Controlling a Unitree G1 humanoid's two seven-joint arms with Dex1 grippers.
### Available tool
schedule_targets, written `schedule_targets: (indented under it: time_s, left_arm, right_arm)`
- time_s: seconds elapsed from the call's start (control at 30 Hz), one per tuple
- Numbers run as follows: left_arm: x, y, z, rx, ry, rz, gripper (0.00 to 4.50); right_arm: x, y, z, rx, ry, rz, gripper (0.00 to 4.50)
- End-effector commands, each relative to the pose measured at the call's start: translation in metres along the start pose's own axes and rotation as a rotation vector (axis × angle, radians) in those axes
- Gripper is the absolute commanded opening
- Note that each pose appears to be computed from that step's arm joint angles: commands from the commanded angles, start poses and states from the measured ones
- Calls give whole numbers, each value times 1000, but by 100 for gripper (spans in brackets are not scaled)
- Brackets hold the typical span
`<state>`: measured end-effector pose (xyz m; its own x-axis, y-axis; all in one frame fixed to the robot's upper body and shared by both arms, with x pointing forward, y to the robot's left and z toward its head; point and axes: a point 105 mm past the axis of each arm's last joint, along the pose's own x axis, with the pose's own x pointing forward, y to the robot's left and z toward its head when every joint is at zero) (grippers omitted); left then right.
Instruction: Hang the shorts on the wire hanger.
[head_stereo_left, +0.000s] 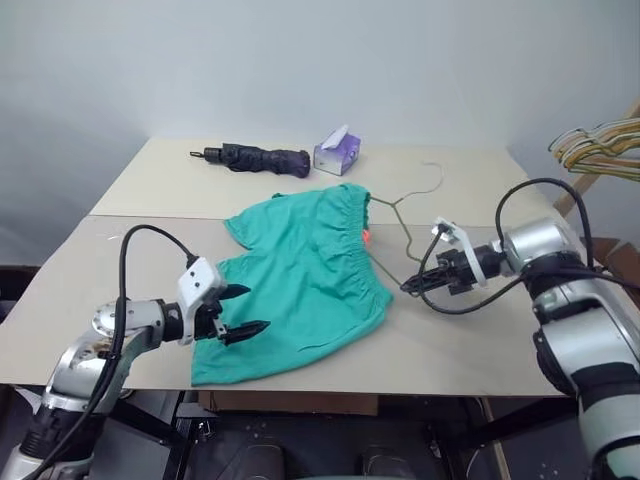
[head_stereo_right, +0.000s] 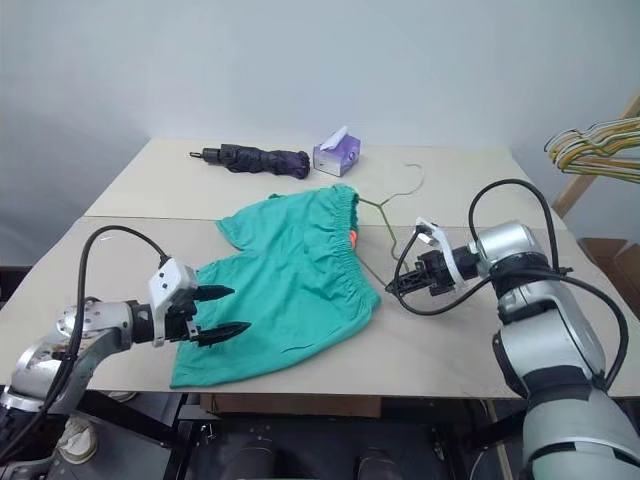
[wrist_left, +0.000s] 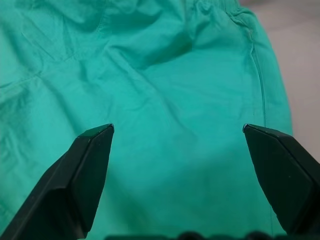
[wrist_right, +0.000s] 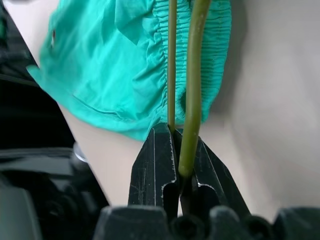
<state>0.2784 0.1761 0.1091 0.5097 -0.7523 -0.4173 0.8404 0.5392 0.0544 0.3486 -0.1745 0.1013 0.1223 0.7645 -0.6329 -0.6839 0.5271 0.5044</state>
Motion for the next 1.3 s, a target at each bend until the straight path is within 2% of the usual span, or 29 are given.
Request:
schedule_targets:
  time_s: [0.03, 0.17, 0.27, 0.4, 0.57, 0.7, 0.97, 1.27, 1.3]
  left_arm:
    - [-19, 17, 41, 82, -102, 17, 449]
    - [-41, 33, 89, 148, -256, 10, 449]
    - [-59, 50, 117, 222, -298, 20, 449]
    - [-69, 75, 135, 364, -210, 33, 449]
    - [-65, 90, 151, 483, -127, -44, 449]
    - [-56, 90, 155, 534, -65, -163, 449]
    - [-12, 84, 164, 591, 35, -290, 449]
    - [17, 83, 151, 583, 171, -359, 449]
    - [18, 83, 150, 577, 182, -361, 430]
  right_arm:
    - [1, 21, 25, -201, -74, -32, 0]
    - [12, 30, 31, -371, -75, -121, 0]
    - [19, 31, 31, -526, -37, -209, 0]
    - [24, 38, 38, -715, 1, -280, 0]
    - [22, 46, 49, -829, 27, -327, 0]
    - [22, 52, 52, -887, 48, -332, 0]
    - [21, 66, 58, -922, 70, -333, 0]
    - [21, 73, 60, -925, 81, -327, 0]
    - [21, 73, 60, -926, 82, -328, 0]
